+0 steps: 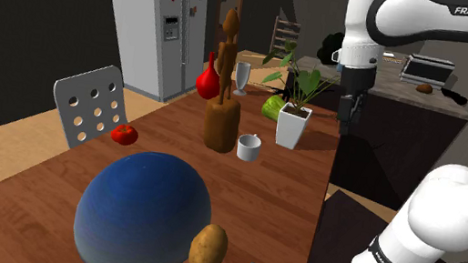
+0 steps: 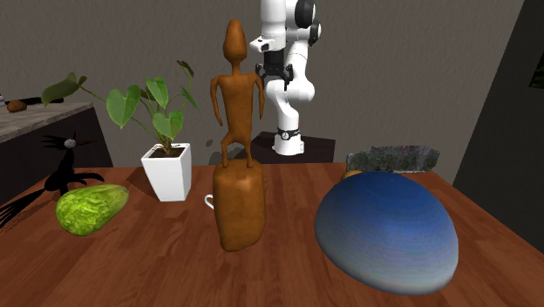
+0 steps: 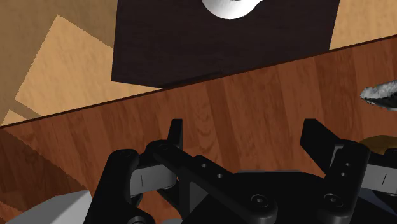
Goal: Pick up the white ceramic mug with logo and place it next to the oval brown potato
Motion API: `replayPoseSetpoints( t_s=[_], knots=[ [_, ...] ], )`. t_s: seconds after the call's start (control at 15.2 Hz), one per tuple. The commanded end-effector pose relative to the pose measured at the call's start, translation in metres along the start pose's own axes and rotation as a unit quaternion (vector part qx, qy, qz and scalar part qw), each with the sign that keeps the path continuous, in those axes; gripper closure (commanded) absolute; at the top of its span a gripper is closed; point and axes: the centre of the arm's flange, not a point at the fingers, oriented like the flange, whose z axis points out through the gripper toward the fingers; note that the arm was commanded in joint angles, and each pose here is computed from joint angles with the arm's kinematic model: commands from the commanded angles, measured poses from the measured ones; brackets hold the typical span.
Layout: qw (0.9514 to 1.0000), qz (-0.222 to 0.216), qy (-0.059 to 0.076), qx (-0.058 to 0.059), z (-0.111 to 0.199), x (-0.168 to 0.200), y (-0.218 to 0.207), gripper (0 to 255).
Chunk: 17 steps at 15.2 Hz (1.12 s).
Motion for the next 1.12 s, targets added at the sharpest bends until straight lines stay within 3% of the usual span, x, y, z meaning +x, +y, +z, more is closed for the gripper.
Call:
replayPoseSetpoints(
  t_s=[0.0, 1.06],
  knots=[
    [1.0, 0.0, 0.0, 0.0, 0.0, 0.0, 0.0, 0],
    [0.9987, -0.008, 0.05, -0.006, 0.099, 0.17, 0.016, 0]
  ],
)
